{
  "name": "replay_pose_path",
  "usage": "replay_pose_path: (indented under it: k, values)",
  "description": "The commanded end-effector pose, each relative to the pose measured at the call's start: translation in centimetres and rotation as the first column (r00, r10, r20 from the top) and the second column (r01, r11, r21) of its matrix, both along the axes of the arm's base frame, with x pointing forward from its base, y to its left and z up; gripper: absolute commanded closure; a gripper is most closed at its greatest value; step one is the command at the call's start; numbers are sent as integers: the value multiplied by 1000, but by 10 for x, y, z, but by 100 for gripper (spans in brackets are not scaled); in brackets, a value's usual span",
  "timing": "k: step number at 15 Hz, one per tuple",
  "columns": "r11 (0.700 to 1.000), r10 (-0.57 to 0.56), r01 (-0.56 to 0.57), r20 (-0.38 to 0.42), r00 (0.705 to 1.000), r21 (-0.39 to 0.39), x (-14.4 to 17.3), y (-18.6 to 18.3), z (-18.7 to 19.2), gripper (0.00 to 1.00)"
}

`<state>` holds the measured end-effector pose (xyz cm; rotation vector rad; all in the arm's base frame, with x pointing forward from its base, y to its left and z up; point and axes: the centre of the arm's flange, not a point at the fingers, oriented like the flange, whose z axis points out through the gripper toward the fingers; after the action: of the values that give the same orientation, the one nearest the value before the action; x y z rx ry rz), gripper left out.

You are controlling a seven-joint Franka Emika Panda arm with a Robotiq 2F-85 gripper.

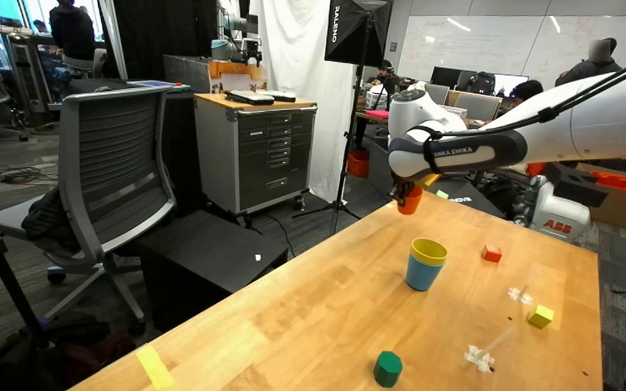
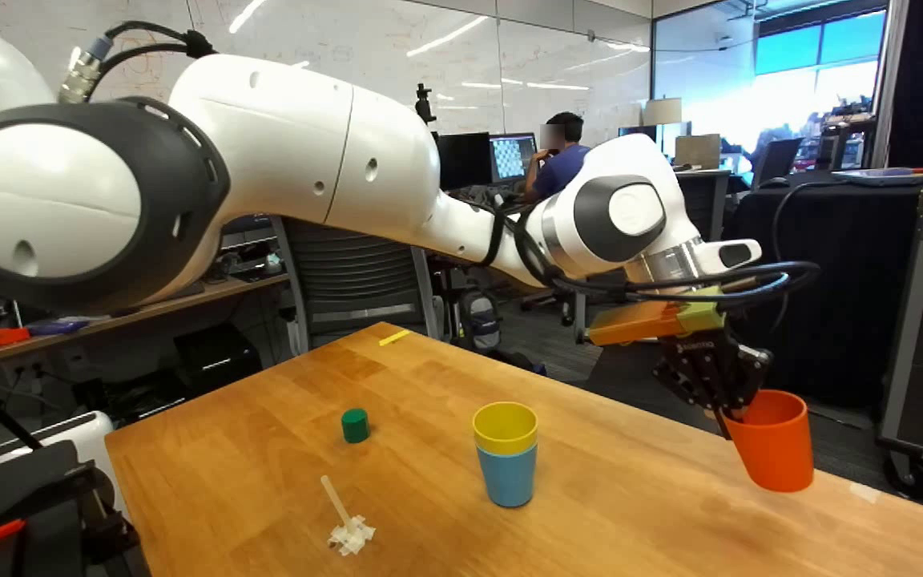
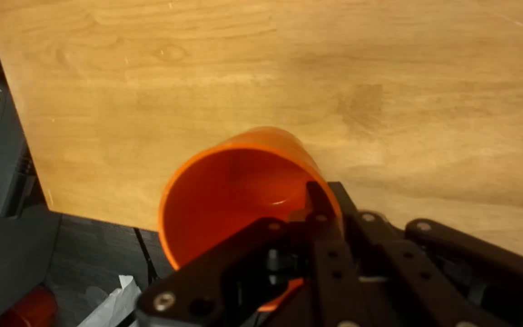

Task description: Put the yellow cup in the blue cup then pick the orange cup and put it in the yellow cup

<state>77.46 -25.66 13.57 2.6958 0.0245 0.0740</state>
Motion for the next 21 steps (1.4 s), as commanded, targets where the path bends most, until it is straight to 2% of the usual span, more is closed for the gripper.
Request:
replay_pose_path:
  k: [1, 8, 14, 21]
  values:
    - [998, 62, -62, 30, 998, 3, -10, 39, 41, 96]
    - [986, 164, -163, 67, 984, -27, -23, 123, 84, 95]
    - [970, 241, -237, 74, 968, -57, -18, 179, 95, 95]
    - [943, 328, -322, 63, 943, -88, -17, 220, 91, 99]
